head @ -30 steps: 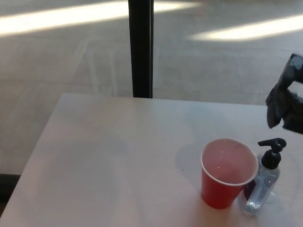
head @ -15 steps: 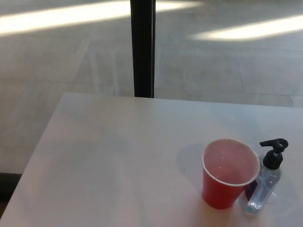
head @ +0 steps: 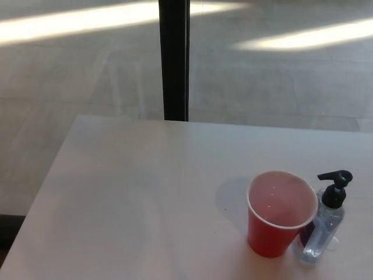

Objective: The robot uses its right hand fist to press the hand soap kept in the middle of the table to get liquid hand soap out

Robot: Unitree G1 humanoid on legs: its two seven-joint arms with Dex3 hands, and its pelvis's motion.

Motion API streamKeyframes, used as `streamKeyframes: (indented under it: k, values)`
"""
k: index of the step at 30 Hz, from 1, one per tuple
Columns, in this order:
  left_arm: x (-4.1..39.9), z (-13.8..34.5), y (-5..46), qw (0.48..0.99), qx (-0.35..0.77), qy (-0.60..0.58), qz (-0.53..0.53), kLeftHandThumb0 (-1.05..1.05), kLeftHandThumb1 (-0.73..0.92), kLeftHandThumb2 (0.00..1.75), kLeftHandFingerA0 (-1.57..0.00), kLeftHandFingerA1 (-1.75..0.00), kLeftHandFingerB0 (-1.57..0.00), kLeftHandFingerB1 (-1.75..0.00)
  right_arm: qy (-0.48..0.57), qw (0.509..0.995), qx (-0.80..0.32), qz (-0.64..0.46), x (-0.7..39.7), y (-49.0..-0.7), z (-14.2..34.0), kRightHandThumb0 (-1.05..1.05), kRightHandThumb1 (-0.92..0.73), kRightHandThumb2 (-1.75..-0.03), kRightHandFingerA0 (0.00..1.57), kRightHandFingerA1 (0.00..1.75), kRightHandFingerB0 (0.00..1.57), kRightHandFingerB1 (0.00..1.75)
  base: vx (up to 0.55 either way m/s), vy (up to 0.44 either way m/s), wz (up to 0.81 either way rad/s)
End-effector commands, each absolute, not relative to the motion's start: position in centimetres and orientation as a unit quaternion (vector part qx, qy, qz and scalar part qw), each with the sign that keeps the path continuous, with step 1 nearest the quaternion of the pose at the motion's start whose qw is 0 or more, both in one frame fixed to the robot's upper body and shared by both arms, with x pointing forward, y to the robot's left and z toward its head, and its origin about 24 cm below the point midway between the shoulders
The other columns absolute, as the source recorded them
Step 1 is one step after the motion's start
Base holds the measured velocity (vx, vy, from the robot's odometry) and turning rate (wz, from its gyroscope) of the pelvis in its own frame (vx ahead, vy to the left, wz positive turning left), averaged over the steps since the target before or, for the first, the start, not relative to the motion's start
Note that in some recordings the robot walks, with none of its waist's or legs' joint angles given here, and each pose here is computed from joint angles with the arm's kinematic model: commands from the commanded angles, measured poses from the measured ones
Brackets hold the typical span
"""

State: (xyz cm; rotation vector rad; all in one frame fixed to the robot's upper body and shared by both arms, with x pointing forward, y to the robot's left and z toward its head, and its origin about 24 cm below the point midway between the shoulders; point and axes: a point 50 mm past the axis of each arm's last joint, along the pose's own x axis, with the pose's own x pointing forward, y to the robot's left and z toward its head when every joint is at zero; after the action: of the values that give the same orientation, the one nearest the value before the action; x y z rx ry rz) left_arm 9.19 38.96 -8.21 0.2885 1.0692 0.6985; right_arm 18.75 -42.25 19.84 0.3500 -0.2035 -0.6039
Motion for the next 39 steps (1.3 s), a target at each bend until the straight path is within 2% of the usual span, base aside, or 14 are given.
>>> streamKeyframes:
  k: [1,5,6,7,10,13,15,17,18,21,26,31,35,39]
  values:
    - [8.5,-7.5,40.1,0.782,0.148,0.503,0.336,-0.51,0.76,0.93,-0.66,-0.84,-0.57,-0.79,-0.032,0.786,0.149,-0.599,8.0,-49.4,11.9,-0.66,-0.53,-1.14,0.96,1.13,0.41,0.75,0.00,0.000,0.00]
    - [8.7,-7.5,40.1,0.783,0.147,0.503,0.334,-0.52,0.74,1.02,-0.66,-0.83,-0.57,-0.77,0.055,0.734,0.183,-0.652,5.4,-48.9,6.5,-0.66,-0.60,-0.98,0.47,1.30,0.00,0.62,0.00,0.000,0.00]
    - [8.8,-7.5,40.1,0.785,0.143,0.501,0.335,-0.53,0.73,1.02,-0.69,-0.85,-0.59,-0.80,0.063,0.705,0.224,-0.670,4.9,-48.8,5.1,-0.68,-0.49,-1.12,1.18,1.40,0.01,0.57,0.00,0.000,0.00]
    - [8.8,-7.5,40.0,0.785,0.143,0.500,0.336,-0.53,0.73,1.02,-0.69,-0.85,-0.59,-0.80,0.078,0.700,0.229,-0.672,4.9,-48.7,4.6,-0.68,-0.49,-1.12,1.18,1.40,0.01,0.57,0.00,0.000,0.00]
    - [8.8,-7.4,40.1,0.783,0.137,0.501,0.341,-0.52,0.75,0.95,-0.66,-0.86,-0.55,-0.79,0.098,0.702,0.252,-0.659,4.1,-48.0,2.7,-0.63,-0.74,-0.98,0.48,1.75,0.06,0.08,0.00,0.000,0.00]
    - [8.7,-7.4,40.1,0.783,0.135,0.501,0.342,-0.53,0.72,1.01,-0.71,-0.87,-0.56,-0.78,0.119,0.712,0.249,-0.646,3.6,-47.1,1.7,-0.65,-0.64,-1.06,0.07,0.82,0.00,0.13,0.00,0.000,0.00]
    - [8.6,-7.4,40.1,0.785,0.139,0.500,0.337,-0.53,0.72,1.04,-0.68,-0.85,-0.56,-0.78,0.135,0.729,0.232,-0.630,3.5,-46.8,1.2,-0.64,-0.67,-1.07,0.06,0.76,0.00,0.08,0.00,0.000,0.00]
    - [8.6,-7.5,40.1,0.785,0.133,0.498,0.345,-0.52,0.75,0.93,-0.67,-0.86,-0.55,-0.78,0.175,0.729,0.205,-0.629,3.0,-46.3,0.0,-0.69,-0.70,-1.00,0.05,1.18,0.00,0.68,0.00,0.000,0.00]
    - [8.5,-7.5,40.2,0.785,0.135,0.498,0.344,-0.52,0.75,0.94,-0.69,-0.87,-0.59,-0.81,0.185,0.727,0.198,-0.631,3.0,-46.3,-0.2,-0.72,-0.62,-1.18,0.29,0.82,0.02,0.60,0.00,0.000,0.00]
    - [8.6,-7.3,40.2,0.785,0.135,0.497,0.345,-0.52,0.76,0.93,-0.66,-0.85,-0.55,-0.78,0.229,0.725,0.167,-0.628,2.8,-46.0,-1.3,-0.66,-0.77,-0.90,0.06,1.09,0.14,0.82,0.00,0.000,0.00]
    - [8.9,-7.1,40.4,0.787,0.138,0.494,0.344,-0.53,0.71,1.03,-0.66,-0.83,-0.56,-0.77,0.258,0.709,0.176,-0.632,2.5,-45.6,-2.3,-0.58,-0.75,-0.93,0.78,1.48,0.45,0.91,0.00,0.000,0.00]
    - [9.1,-7.0,40.5,0.784,0.136,0.491,0.355,-0.54,0.73,1.00,-0.72,-0.87,-0.60,-0.80,0.260,0.712,0.176,-0.628,2.9,-45.3,-2.7,-0.59,-0.54,-1.14,1.06,1.21,0.53,0.78,0.00,0.000,0.00]
    - [9.1,-7.0,40.5,0.785,0.137,0.488,0.356,-0.54,0.73,1.00,-0.72,-0.86,-0.60,-0.80,0.250,0.708,0.199,-0.630,3.3,-45.0,-3.2,-0.41,-0.43,-1.12,0.74,1.00,0.54,0.81,0.00,0.000,0.00]
    - [9.1,-6.9,40.6,0.791,0.135,0.484,0.351,-0.55,0.72,1.02,-0.71,-0.87,-0.61,-0.81,0.258,0.728,0.187,-0.607,3.6,-43.9,-3.8,-0.33,-0.40,-1.11,0.87,1.42,0.58,1.00,0.00,0.000,0.00]
